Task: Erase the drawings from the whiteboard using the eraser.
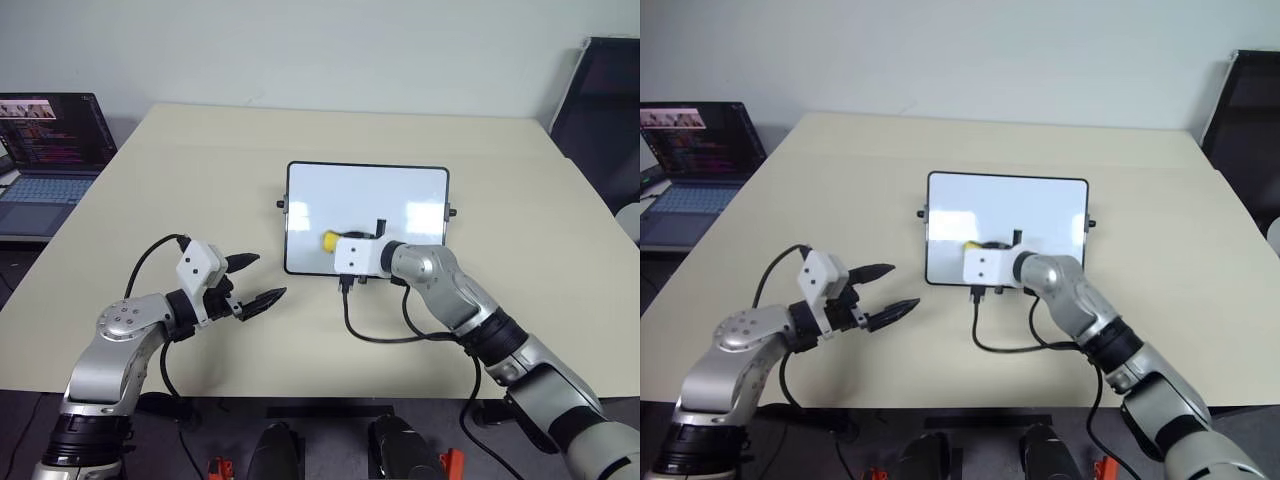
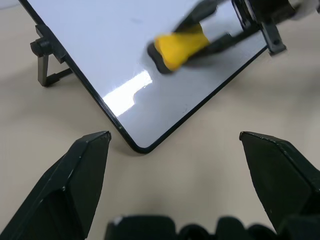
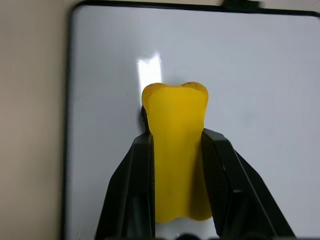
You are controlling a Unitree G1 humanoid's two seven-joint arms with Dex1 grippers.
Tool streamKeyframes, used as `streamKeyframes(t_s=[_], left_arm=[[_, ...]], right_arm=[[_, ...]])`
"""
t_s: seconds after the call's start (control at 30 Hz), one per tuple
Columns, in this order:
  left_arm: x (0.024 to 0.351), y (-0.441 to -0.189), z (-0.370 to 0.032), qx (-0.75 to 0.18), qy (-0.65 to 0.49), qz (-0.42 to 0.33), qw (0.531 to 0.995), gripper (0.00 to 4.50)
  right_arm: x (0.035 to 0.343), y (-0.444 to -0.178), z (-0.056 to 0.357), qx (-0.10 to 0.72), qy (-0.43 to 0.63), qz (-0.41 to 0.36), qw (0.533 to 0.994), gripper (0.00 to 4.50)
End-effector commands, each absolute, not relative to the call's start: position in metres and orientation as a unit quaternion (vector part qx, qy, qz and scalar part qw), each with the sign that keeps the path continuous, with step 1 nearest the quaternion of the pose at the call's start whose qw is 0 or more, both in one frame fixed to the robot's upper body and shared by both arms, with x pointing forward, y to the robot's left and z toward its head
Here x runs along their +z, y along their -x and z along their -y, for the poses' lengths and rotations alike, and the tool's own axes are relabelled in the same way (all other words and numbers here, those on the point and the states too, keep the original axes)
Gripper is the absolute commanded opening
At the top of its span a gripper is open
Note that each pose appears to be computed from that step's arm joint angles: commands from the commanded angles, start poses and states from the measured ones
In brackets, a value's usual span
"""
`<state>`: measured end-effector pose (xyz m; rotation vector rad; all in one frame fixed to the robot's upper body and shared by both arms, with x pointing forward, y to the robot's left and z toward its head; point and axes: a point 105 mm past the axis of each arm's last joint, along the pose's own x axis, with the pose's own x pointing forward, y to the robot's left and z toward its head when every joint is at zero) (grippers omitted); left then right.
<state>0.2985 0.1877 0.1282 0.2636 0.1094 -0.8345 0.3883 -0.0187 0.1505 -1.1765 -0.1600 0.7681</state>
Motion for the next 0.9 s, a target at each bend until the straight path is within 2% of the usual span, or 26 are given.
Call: streamKeyframes(t_s=[0.03,0.17,0.4,0.5,0.57,0.67,0.8,0.9], left_arm=[[0.139,-0.300,-0.185,-0.409,-0.139,-0.031,0.901,4.50],[0.140,-0.300,-0.181,-0.412,-0.140,-0.029,0.900,4.50],[0.144,-0.301,-0.176,-0.416,-0.140,-0.027,0.898,4.50],[0.146,-0.302,-0.175,-0.417,-0.141,-0.027,0.897,4.50],[0.147,-0.302,-0.174,-0.418,-0.141,-0.026,0.897,4.50],[0.149,-0.303,-0.173,-0.418,-0.141,-0.026,0.897,4.50],[0.154,-0.303,-0.169,-0.423,-0.140,-0.022,0.895,4.50],[0.163,-0.306,-0.157,-0.441,-0.138,-0.006,0.887,4.50]], right_arm=[[0.182,-0.411,0.033,0.287,0.537,0.096,0.788,0.97],[0.180,-0.415,0.028,0.312,0.530,0.075,0.785,0.97],[0.133,-0.382,0.022,0.434,0.531,-0.014,0.728,0.97],[0.121,-0.373,0.026,0.455,0.532,-0.040,0.713,0.97],[0.124,-0.373,0.029,0.445,0.533,-0.034,0.719,0.97],[0.145,-0.382,0.032,0.402,0.524,0.008,0.751,0.97],[0.169,-0.375,0.038,0.376,0.457,0.039,0.805,0.97],[0.185,-0.355,0.065,0.331,0.330,0.032,0.883,0.97]])
